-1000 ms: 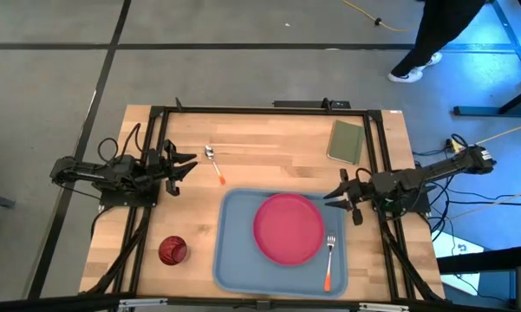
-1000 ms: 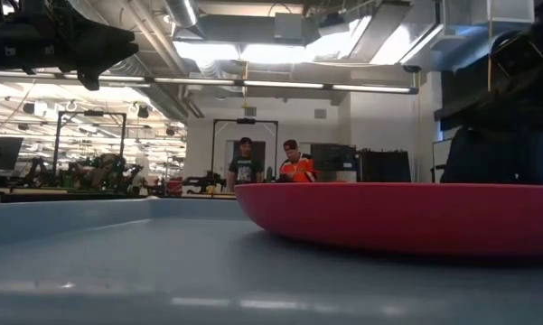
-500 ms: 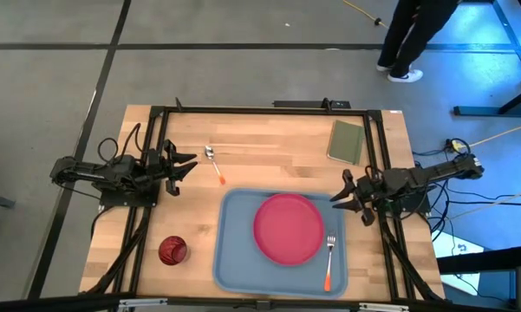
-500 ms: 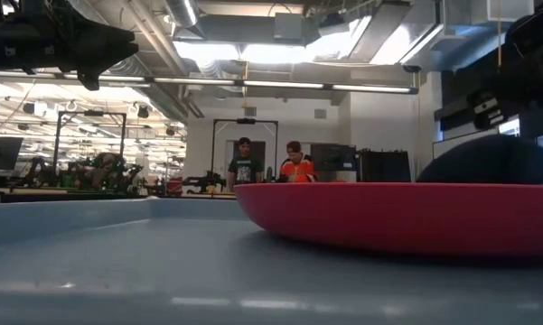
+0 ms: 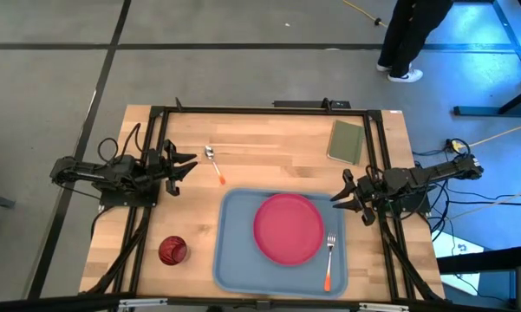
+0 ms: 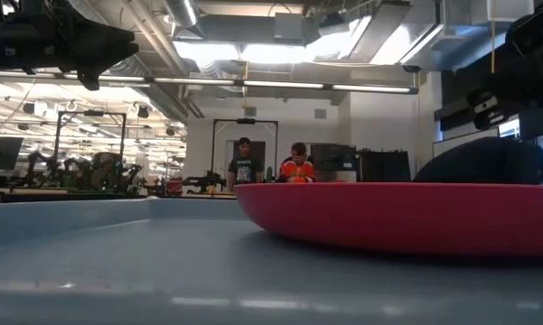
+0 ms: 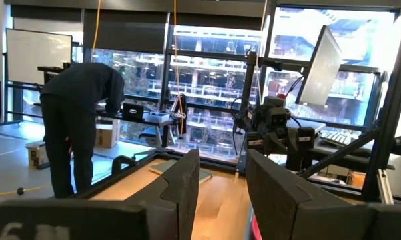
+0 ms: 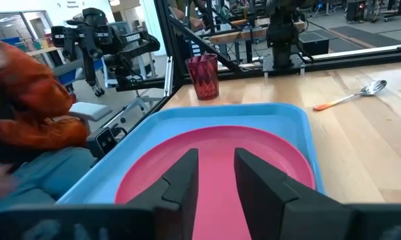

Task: Pick and place plate/cup/fork/spoon on tray
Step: Put the orange spoon to the left of the pink serving tray

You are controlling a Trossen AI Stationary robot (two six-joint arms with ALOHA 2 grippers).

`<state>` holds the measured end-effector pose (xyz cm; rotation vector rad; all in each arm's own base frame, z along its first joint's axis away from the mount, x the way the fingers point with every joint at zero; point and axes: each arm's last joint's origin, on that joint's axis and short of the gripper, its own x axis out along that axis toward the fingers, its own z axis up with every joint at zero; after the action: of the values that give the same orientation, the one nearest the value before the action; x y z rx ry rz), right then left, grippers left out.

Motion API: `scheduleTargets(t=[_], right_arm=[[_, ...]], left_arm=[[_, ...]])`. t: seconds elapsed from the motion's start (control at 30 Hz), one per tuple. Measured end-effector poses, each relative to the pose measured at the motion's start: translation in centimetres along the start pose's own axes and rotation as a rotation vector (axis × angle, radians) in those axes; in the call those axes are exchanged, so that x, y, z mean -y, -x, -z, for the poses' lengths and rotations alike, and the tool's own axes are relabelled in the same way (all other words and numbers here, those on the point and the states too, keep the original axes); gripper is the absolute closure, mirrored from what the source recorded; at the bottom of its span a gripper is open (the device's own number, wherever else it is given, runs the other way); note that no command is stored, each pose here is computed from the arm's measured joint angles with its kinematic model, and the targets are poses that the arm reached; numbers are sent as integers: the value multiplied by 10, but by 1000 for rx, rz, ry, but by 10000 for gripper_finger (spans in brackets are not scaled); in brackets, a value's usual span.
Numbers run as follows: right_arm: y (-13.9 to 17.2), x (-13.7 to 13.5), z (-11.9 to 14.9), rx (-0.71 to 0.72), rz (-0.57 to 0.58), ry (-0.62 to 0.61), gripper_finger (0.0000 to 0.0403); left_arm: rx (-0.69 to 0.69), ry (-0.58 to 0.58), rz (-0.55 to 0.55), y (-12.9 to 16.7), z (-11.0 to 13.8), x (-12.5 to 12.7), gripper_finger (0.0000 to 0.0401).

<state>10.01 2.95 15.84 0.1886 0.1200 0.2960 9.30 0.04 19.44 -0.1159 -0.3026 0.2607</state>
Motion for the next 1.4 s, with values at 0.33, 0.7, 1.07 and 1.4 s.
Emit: scheduleTargets(t=[0.33, 0.7, 1.07, 1.4], right_arm=[[0, 0, 0, 0, 0, 0, 301], [0, 0, 0, 0, 0, 0, 301], [0, 0, 0, 1, 0, 0, 301], [0, 0, 0, 1, -1, 0, 301]], left_arm=[[0, 0, 0, 0, 0, 0, 286], [0, 2, 0, 0, 0, 0, 286], [232, 79, 30, 3, -27, 1, 286], [-39, 146, -189, -20, -32, 4, 286]])
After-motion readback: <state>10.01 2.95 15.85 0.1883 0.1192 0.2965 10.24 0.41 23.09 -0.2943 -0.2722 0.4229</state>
